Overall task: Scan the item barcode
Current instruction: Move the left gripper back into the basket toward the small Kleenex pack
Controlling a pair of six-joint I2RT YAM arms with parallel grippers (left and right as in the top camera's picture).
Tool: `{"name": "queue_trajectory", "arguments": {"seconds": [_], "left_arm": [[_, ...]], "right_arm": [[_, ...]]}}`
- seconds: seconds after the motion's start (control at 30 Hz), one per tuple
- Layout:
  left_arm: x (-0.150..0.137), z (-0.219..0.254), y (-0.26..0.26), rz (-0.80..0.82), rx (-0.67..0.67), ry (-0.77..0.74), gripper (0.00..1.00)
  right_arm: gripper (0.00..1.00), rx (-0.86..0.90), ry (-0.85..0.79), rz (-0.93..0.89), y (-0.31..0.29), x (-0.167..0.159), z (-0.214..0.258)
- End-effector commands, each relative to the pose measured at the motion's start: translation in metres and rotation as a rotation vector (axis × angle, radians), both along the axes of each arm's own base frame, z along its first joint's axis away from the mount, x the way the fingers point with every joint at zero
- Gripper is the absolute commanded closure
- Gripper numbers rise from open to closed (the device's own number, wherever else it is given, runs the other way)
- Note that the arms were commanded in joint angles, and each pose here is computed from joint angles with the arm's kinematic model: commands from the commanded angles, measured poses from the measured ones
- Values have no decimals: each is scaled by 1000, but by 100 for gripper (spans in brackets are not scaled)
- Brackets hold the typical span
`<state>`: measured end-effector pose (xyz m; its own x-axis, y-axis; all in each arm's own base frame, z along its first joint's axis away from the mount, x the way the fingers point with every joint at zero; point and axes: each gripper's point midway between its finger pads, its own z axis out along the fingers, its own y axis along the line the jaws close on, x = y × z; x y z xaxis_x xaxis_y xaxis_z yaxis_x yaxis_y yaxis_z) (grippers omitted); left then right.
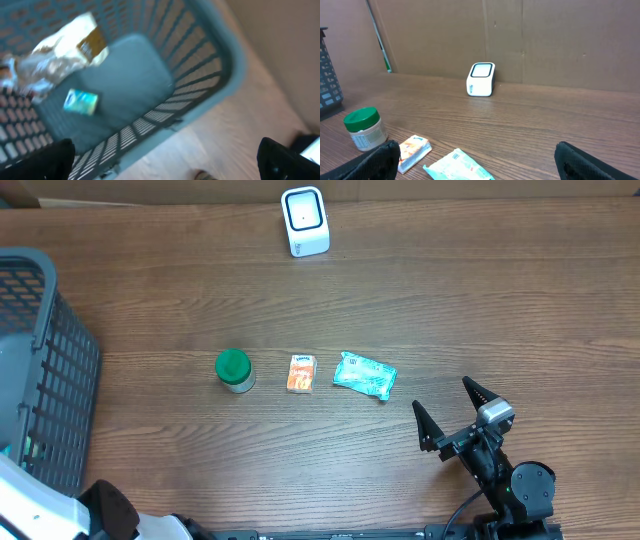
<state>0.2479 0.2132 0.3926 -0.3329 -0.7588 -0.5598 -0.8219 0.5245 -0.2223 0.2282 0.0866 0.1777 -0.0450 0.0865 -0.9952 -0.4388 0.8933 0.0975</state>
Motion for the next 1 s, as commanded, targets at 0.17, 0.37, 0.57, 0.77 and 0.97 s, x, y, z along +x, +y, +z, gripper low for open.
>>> {"name": "queue_trajectory", "arguments": {"seconds": [0.17, 0.37, 0.57, 0.77, 0.97], "left_arm": [[-22, -65, 39, 165, -67, 193, 0], [-32, -111, 56, 190, -132, 272, 0], [-33, -150, 62, 135, -154, 340, 0], [-28, -172, 65, 105, -186, 323, 0], [-27, -186, 67, 106, -191, 325, 0]], "right_arm": [[0, 7, -3, 9, 2, -1, -1], [0, 7, -3, 9, 2, -1, -1], [0, 7, -3, 9, 2, -1, -1], [0, 7, -2, 9, 2, -1, -1], [0, 7, -3, 9, 2, -1, -1]]}}
